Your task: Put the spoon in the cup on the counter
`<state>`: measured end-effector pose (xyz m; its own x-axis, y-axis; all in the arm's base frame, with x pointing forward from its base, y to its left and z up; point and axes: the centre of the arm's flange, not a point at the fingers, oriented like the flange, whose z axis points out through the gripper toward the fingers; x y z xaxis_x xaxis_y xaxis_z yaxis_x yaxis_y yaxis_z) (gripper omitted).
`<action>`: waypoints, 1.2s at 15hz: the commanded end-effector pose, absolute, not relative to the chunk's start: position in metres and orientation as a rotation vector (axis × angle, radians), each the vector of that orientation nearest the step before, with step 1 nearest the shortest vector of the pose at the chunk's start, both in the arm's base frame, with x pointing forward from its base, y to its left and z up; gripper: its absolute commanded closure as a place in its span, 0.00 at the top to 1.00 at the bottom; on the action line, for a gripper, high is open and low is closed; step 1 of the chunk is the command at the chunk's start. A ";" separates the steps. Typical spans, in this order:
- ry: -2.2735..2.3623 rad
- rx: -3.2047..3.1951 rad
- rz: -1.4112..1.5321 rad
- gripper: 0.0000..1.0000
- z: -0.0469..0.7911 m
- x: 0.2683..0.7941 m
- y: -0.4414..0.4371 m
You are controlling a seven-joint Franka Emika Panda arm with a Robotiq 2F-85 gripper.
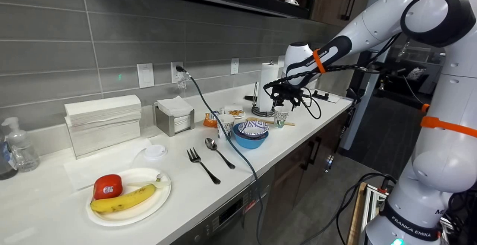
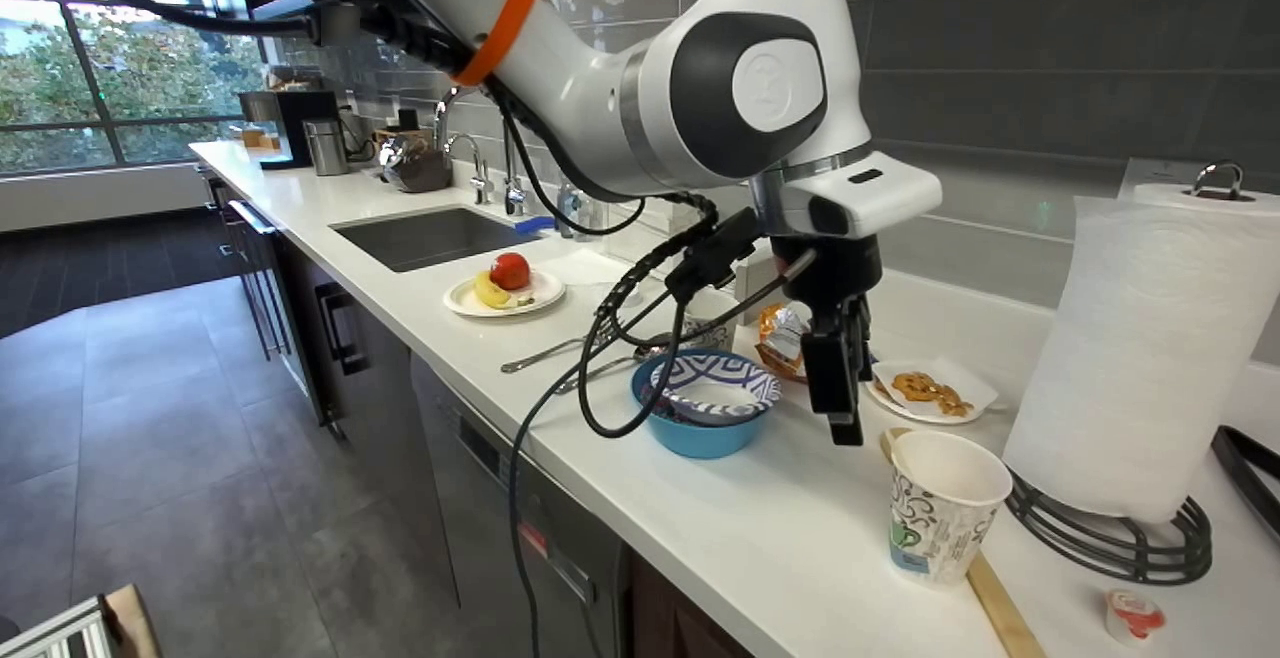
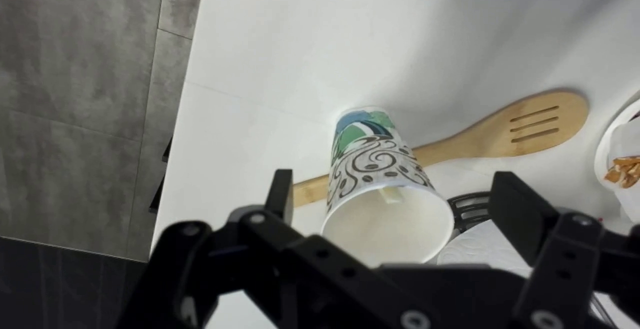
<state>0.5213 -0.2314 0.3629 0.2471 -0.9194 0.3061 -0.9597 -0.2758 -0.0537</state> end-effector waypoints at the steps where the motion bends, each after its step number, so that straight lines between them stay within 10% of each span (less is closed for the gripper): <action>1: -1.763 2.356 0.477 1.00 0.348 0.526 -0.238; 8: -1.741 2.357 0.527 1.00 0.331 0.533 -0.250; 13: -1.727 2.356 0.557 0.49 0.331 0.537 -0.249; 18: -1.714 2.352 0.568 0.27 0.335 0.540 -0.249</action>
